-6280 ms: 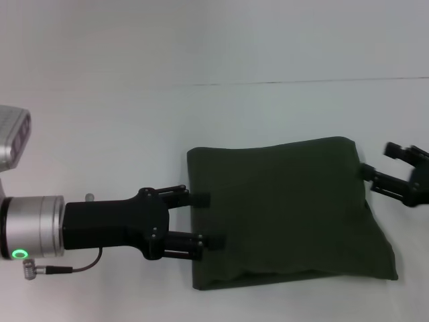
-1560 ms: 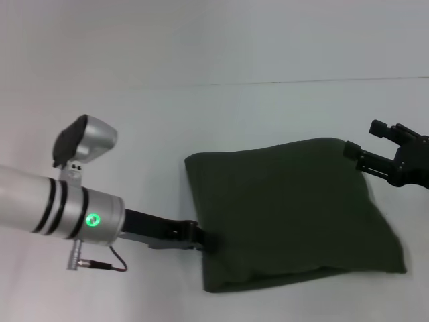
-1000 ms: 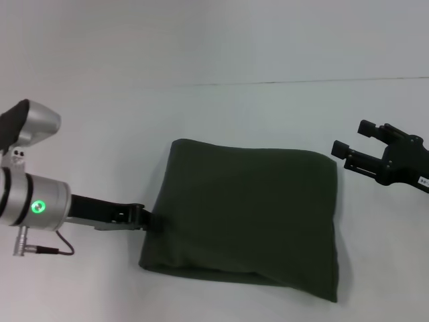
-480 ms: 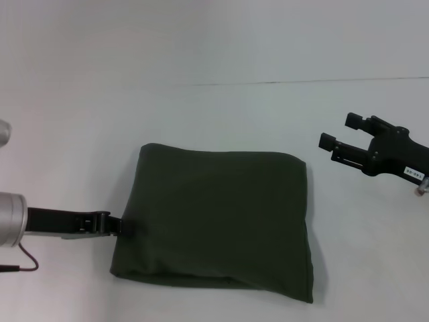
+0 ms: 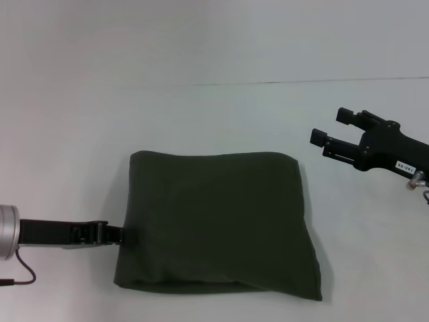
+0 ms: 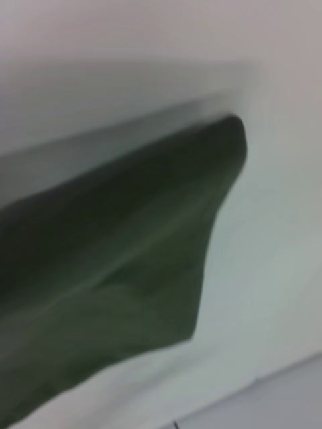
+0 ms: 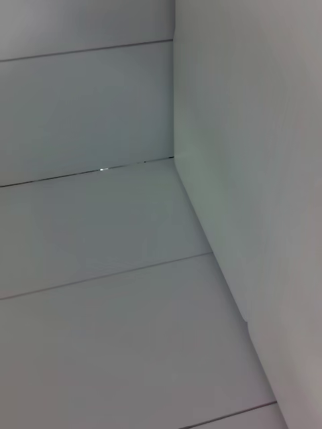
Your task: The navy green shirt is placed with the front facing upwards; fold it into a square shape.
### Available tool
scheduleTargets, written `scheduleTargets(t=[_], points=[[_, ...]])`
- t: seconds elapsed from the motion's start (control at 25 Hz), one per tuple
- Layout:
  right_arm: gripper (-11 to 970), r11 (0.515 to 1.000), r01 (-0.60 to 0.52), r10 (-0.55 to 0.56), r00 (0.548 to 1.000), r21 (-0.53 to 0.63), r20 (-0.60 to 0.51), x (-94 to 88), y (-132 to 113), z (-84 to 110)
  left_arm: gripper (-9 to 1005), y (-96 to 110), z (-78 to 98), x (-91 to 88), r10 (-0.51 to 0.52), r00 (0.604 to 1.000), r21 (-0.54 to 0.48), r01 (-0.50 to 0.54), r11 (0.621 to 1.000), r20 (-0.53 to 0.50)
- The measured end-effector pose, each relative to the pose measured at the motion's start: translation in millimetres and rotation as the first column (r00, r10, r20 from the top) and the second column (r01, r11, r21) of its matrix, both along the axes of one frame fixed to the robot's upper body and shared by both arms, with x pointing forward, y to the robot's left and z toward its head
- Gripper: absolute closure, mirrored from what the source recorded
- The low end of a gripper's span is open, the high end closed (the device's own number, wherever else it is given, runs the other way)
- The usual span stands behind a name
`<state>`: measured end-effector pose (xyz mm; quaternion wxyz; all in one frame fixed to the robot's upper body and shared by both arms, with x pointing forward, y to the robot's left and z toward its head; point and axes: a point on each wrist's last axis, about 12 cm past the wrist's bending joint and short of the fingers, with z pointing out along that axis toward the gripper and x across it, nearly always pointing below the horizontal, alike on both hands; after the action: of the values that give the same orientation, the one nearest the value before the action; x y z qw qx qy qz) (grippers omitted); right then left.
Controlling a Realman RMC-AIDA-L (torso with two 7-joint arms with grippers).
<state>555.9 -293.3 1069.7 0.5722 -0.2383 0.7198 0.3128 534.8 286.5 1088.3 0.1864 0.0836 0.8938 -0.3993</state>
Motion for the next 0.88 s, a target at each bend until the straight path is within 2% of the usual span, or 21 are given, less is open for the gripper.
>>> scheduleTargets(t=[0.4, 0.52, 0.72, 0.88], points=[[74, 1.000, -0.002, 0.002, 1.000, 0.000, -0.001, -0.1, 0.8, -0.8, 934, 9.0, 1.2, -3.2, 0.004, 1.000, -0.061, -0.004, 0.998, -0.003], [74, 1.000, -0.003, 0.003, 1.000, 0.000, -0.001, 0.0, 0.8, -0.7, 733, 13.6, 0.0, -5.5, 0.023, 1.000, -0.066, -0.023, 0.998, -0.004], [74, 1.000, -0.012, 0.012, 1.000, -0.007, -0.002, 0.0, 1.4, -0.7, 505, 26.6, 1.6, -7.9, 0.045, 0.999, -0.048, -0.044, 0.998, 0.017], [74, 0.998, -0.053, 0.054, 0.999, -0.038, 0.006, -1.7, 6.2, -2.3, 426, 37.8, 9.1, -5.8, 0.044, 0.991, -0.033, -0.040, 0.999, 0.128]])
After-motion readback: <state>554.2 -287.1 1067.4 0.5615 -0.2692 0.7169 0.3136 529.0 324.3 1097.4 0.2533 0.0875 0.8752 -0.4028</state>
